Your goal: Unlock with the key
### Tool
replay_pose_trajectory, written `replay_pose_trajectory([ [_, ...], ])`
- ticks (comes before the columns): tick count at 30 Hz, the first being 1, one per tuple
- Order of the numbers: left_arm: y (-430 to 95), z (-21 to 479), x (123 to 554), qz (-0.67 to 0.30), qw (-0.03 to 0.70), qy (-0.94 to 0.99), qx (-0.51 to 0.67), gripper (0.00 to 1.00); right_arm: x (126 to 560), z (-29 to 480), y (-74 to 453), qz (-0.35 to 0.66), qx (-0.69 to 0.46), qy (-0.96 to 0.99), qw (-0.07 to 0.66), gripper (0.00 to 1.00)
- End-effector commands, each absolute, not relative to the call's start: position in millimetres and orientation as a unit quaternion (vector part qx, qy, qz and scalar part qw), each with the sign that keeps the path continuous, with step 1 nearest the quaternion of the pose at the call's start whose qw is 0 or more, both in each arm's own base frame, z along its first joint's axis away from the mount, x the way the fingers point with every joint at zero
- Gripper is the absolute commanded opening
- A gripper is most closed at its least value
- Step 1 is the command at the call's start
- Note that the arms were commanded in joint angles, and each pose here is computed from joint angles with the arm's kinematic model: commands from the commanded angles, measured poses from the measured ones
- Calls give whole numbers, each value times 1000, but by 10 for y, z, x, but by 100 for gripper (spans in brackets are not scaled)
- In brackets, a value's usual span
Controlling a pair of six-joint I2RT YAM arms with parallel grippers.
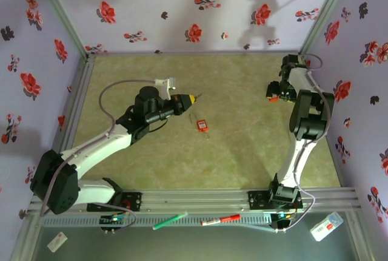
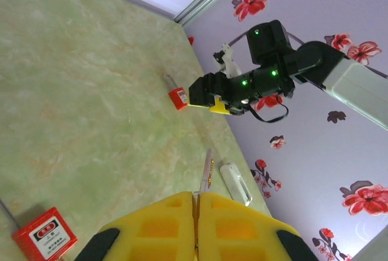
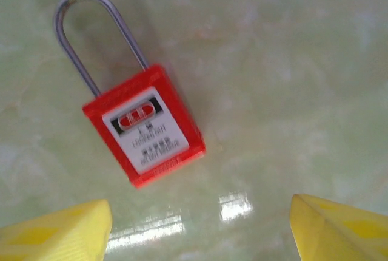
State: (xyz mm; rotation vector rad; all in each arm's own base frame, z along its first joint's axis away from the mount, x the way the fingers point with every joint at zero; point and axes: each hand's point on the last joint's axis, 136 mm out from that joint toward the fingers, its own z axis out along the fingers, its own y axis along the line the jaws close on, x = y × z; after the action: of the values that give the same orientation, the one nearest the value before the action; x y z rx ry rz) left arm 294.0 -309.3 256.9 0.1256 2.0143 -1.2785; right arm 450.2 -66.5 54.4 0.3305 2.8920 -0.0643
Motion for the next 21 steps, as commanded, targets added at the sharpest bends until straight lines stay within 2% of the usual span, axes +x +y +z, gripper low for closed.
replay_pose_trajectory([
  [1,-3052,2514,2944,-487,371,789,49,0,4560,591,-624,-20,62,993,102,78],
  [13,-3064,2463,2963,-499,365,785,31,0,4744,342,-459,24,58,993,97,71],
  [18,-3055,2449,2952,-502,364,784,28,0,4793,269,-450,21,57,994,90,64],
  [21,-3045,2460,2939,-504,365,782,27,0,4771,189,-461,18,61,995,77,55],
])
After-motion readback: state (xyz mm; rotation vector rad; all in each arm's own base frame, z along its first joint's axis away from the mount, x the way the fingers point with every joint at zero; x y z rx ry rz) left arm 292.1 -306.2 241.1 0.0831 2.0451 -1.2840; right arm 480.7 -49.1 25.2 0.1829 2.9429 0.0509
